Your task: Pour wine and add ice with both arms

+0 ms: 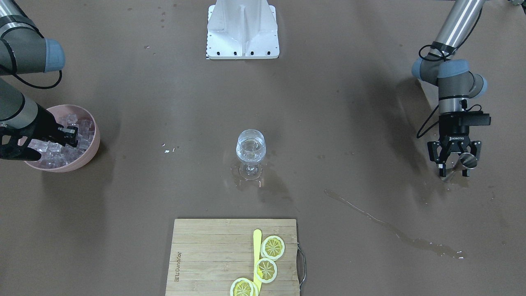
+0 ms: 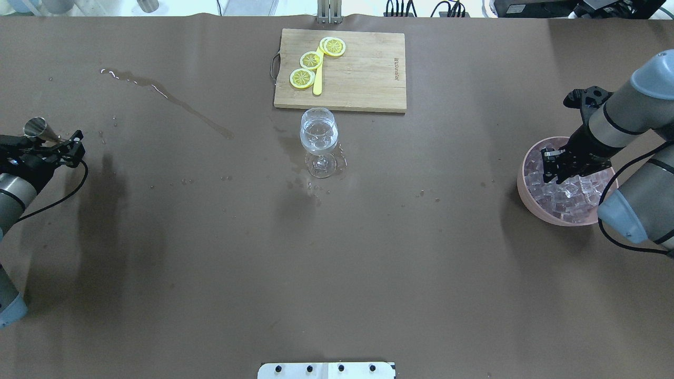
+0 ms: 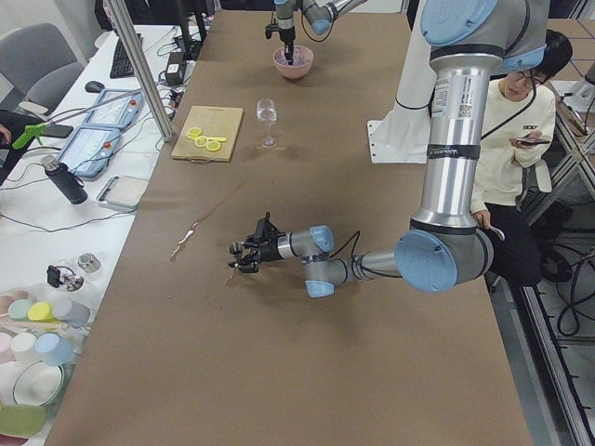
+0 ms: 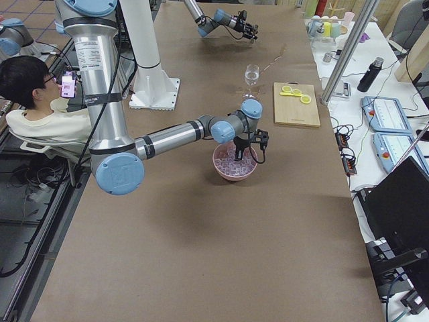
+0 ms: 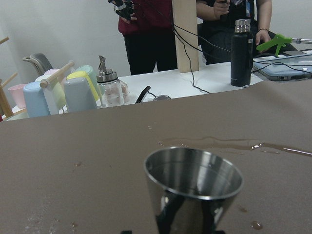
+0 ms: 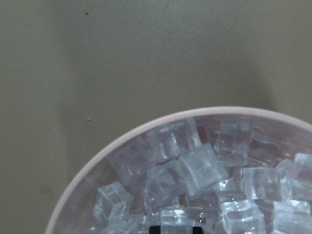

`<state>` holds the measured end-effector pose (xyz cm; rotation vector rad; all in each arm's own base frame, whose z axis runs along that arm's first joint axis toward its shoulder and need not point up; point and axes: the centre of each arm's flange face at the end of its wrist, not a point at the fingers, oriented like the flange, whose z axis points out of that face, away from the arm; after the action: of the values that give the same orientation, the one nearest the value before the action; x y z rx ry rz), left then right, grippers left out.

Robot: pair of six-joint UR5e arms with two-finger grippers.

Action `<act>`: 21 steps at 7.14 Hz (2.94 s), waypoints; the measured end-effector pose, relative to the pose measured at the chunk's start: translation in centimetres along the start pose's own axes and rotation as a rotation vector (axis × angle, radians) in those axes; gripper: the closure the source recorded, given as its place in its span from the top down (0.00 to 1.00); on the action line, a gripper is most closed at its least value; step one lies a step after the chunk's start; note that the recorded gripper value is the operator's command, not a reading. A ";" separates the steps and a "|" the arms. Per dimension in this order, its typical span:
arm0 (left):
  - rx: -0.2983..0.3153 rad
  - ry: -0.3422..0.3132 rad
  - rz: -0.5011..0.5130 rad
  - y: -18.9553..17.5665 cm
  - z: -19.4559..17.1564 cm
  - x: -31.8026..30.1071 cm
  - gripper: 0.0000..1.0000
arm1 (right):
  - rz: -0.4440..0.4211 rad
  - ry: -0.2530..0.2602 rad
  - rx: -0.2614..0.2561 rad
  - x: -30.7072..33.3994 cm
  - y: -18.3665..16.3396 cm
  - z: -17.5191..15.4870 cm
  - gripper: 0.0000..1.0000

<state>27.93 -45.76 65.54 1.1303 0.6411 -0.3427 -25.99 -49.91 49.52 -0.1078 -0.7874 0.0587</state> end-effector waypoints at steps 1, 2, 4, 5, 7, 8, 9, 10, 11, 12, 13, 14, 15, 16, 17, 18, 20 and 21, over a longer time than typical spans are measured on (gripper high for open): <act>-0.006 0.010 -0.003 -0.3 -0.7 -0.3 0.93 | -0.002 -0.007 0.006 -0.2 0.1 -0.7 0.02; -0.018 0.021 -0.004 -0.4 -1.4 -0.7 0.93 | 0.000 -0.017 0.014 -0.3 0.1 -1.6 0.02; -0.030 0.020 0.000 -0.3 -2.6 -2.1 0.95 | 0.017 -0.034 0.031 -0.3 0.1 -4.2 0.02; -0.035 0.015 0.004 -0.3 -3.8 -3.3 0.96 | 0.028 -0.035 0.036 -1.7 0.6 -6.6 0.02; -0.052 0.017 0.009 -0.7 -8.1 -6.8 0.96 | 0.051 -0.028 0.044 -7.9 0.9 -12.5 0.02; -0.073 0.031 0.009 -1.0 -10.6 -8.7 0.96 | 0.066 -0.026 0.046 -11.0 0.9 -14.3 0.02; -0.093 0.047 0.007 -1.2 -13.1 -10.5 0.96 | 0.079 -0.028 0.049 -13.7 1.1 -15.1 0.02; -0.124 0.074 0.002 -1.4 -15.6 -12.2 0.96 | 0.096 -0.034 0.056 -16.5 1.4 -15.4 0.02; -0.171 0.102 -0.012 -2.0 -17.0 -13.6 0.96 | 0.113 -0.039 0.066 -19.3 1.6 -15.7 0.02; -0.237 0.115 -0.045 -3.4 -17.1 -15.1 0.96 | 0.128 -0.041 0.078 -21.9 1.3 -15.9 0.02; -0.313 0.115 -0.108 -6.9 -15.8 -17.0 0.96 | 0.141 -0.043 0.086 -24.1 0.9 -16.1 0.02; -0.368 0.118 -0.155 -13.1 -13.7 -18.9 0.96 | 0.159 -0.048 0.094 -26.6 0.3 -16.4 0.02; -0.407 0.118 -0.154 -18.1 -12.6 -20.1 0.96 | 0.179 -0.051 0.096 -29.2 -0.6 -16.8 0.02; -0.445 0.110 -0.143 -21.5 -11.4 -20.2 0.96 | 0.198 -0.049 0.095 -32.0 -2.0 -17.1 0.01; -0.485 0.109 -0.144 -24.4 -9.7 -19.5 0.96 | 0.214 -0.045 0.092 -34.6 -3.3 -17.4 0.01; -0.529 0.111 -0.148 -26.9 -7.9 -18.5 0.96 | 0.231 -0.042 0.089 -37.2 -4.2 -17.9 0.01; -0.608 0.115 -0.146 -30.4 -5.3 -16.9 0.97 | 0.258 -0.041 0.090 -41.9 -5.0 -18.6 0.01; -0.650 0.124 -0.155 -31.3 -4.6 -16.3 0.97 | 0.262 -0.051 0.093 -43.7 -4.9 -18.2 0.01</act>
<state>-3.52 -55.13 51.84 0.4833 0.8731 -0.1725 -43.81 -60.18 6.60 -0.1213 -0.8165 0.3470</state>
